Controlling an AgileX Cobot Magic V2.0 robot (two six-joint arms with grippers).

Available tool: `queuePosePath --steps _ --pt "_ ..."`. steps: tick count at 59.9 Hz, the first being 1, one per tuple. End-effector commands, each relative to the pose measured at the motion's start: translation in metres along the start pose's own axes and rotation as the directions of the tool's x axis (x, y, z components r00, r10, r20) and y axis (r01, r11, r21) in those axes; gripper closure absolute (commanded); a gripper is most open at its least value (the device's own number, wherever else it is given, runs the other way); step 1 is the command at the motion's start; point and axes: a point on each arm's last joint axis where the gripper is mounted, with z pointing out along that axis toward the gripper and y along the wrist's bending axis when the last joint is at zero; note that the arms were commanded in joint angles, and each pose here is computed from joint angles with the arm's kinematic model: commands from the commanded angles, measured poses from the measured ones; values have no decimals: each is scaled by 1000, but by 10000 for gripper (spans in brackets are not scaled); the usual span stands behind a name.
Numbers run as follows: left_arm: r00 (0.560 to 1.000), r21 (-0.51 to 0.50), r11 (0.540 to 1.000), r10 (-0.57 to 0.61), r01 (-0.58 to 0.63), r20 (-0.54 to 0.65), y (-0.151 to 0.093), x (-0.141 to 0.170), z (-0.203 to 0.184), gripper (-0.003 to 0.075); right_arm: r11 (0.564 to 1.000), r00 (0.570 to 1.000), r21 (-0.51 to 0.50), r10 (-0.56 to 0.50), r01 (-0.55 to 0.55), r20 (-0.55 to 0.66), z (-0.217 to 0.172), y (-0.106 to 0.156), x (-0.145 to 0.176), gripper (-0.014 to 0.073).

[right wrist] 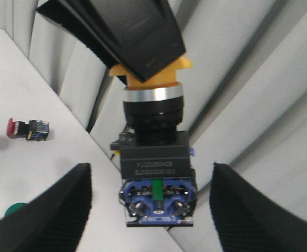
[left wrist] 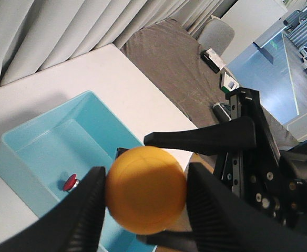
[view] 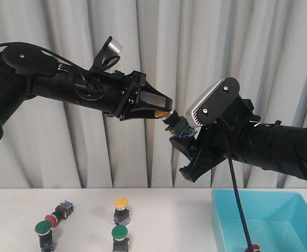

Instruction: Pick red and yellow buttons and place in box

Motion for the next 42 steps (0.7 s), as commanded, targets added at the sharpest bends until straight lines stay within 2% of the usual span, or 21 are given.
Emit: queuePosePath --steps 1,10,21,33,42 --pt "995 79 995 54 -61 84 -45 -12 -22 727 997 998 80 -22 16 64 -14 -12 -19 256" --pt "995 84 995 52 -59 85 -45 -12 -22 727 997 998 79 -23 17 64 -14 -11 -19 418" --pt "995 84 995 52 -59 85 -45 -12 -22 727 997 998 78 -26 21 64 -14 -11 -19 532" --pt "995 84 995 52 -59 85 -45 -12 -22 722 997 998 71 -25 20 63 -13 -11 -19 556" --pt "995 84 995 52 -59 85 -45 -12 -22 668 997 998 70 -21 17 63 -13 -11 -19 555"
